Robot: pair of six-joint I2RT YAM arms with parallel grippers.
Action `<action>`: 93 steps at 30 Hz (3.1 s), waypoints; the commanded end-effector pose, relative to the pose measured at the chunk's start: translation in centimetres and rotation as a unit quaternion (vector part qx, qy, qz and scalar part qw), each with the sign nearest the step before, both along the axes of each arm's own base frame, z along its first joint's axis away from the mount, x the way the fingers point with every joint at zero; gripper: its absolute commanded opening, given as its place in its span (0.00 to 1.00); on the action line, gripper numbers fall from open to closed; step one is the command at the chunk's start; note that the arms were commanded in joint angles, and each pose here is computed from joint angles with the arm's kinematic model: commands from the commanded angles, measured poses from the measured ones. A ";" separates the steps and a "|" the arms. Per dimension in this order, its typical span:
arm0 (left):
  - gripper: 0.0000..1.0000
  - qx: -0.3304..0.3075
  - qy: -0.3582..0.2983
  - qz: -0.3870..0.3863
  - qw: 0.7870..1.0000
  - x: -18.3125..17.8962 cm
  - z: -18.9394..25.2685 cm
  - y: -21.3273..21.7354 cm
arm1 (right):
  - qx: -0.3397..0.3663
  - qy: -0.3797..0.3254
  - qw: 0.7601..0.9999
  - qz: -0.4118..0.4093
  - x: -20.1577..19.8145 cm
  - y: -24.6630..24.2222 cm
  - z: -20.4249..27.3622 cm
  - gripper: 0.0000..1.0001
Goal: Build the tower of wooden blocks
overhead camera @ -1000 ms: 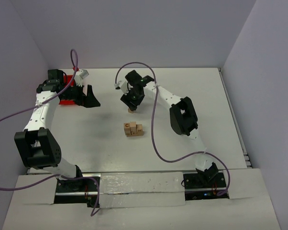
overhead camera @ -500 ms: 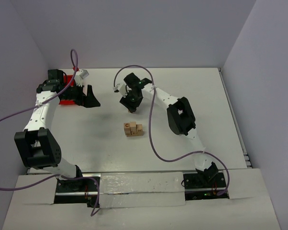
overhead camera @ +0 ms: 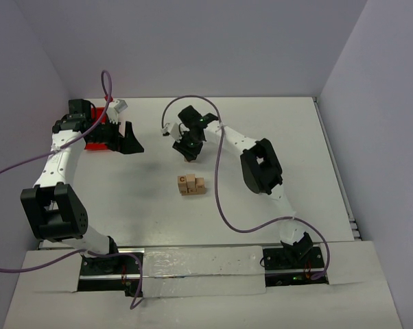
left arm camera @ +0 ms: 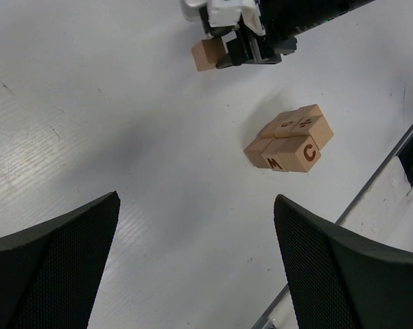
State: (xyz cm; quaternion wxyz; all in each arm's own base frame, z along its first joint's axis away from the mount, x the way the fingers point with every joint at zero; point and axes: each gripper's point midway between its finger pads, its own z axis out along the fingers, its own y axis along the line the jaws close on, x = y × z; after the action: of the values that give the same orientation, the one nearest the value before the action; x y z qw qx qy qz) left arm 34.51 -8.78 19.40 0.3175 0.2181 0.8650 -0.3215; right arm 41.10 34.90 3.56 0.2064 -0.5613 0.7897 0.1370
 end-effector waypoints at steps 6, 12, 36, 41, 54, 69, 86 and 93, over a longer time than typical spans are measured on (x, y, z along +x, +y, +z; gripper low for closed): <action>0.99 -0.022 -0.026 -0.015 0.999 0.3 1.2 -0.8 | 0.029 -0.001 0.998 0.060 -1.3 -8.1 8.5 0.08; 0.99 -0.017 -0.033 -0.027 0.999 0.5 1.1 -2.2 | 0.034 -0.028 0.995 0.085 -3.5 -10.4 12.0 0.06; 0.99 -0.017 -0.031 -0.036 0.999 -0.2 1.3 -3.2 | 0.019 -0.037 0.975 0.219 -13.6 -8.3 13.2 0.04; 0.99 -0.015 -0.029 -0.036 0.999 -0.5 1.2 -3.1 | 0.019 -0.029 0.975 0.222 -14.1 -7.3 12.7 0.05; 0.99 -0.008 -0.031 -0.039 0.999 -0.8 0.9 -2.9 | 0.007 -0.024 0.975 0.219 -14.0 -5.7 11.7 0.08; 0.99 0.000 -0.032 -0.043 0.999 -1.1 0.6 -2.8 | -0.003 -0.023 0.978 0.206 -13.2 -4.3 10.7 0.13; 0.99 0.000 -0.031 -0.044 0.999 -1.3 0.5 -2.7 | -0.008 -0.019 0.977 0.211 -13.2 -3.5 9.8 0.20; 0.99 0.002 -0.030 -0.045 0.999 -1.4 0.4 -2.7 | -0.007 -0.019 0.978 0.210 -13.1 -3.2 9.7 0.21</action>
State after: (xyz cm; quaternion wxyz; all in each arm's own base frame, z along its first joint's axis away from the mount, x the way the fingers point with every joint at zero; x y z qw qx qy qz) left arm 33.46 -11.29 18.66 0.3123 0.2528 0.8547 -0.3288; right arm 26.96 29.92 11.93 0.1514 -0.7188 0.6596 0.1593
